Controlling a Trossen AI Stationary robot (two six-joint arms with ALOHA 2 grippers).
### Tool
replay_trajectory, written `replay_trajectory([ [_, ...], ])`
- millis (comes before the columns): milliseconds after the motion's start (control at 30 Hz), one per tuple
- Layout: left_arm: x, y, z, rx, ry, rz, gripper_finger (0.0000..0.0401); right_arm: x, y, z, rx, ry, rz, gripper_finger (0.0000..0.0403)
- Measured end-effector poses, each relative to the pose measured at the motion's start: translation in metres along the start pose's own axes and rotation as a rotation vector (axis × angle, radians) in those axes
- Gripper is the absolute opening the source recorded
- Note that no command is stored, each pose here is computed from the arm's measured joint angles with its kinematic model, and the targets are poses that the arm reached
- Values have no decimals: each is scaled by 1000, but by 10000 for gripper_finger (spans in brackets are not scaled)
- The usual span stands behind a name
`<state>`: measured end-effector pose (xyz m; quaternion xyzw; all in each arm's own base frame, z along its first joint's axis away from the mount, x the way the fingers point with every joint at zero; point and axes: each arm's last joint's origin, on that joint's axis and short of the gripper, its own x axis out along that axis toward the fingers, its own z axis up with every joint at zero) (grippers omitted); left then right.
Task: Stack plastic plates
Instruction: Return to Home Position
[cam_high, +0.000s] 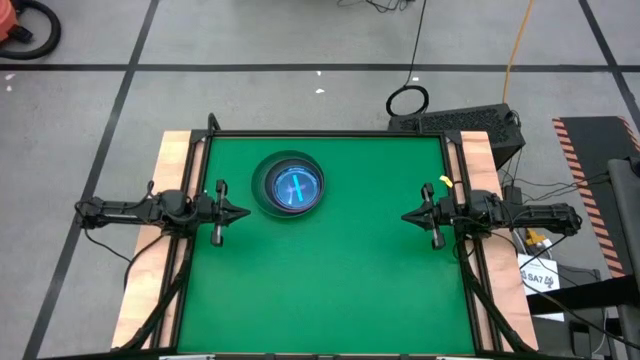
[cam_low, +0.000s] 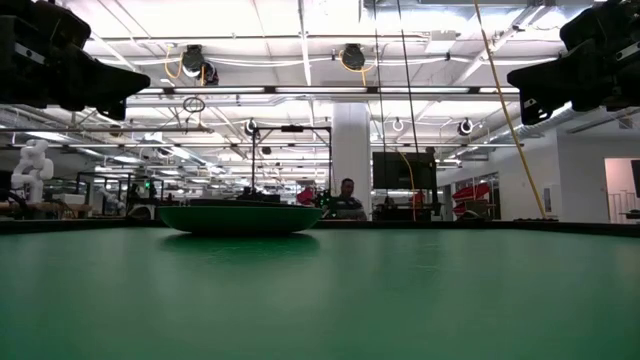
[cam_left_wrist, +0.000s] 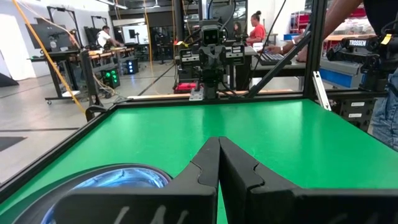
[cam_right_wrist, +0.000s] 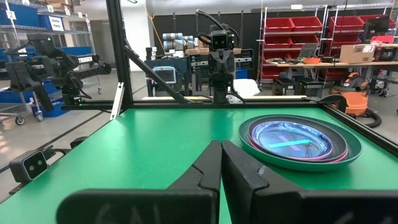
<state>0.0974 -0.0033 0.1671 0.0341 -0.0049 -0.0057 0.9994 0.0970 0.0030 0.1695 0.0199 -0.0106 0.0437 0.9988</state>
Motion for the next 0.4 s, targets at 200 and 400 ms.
replay_trajectory([
  [200,0,0,0,-1,0,0,5,0,0,0,0,0,0,6],
  [400,0,0,0,1,0,0,5,0,0,0,0,0,0,6],
])
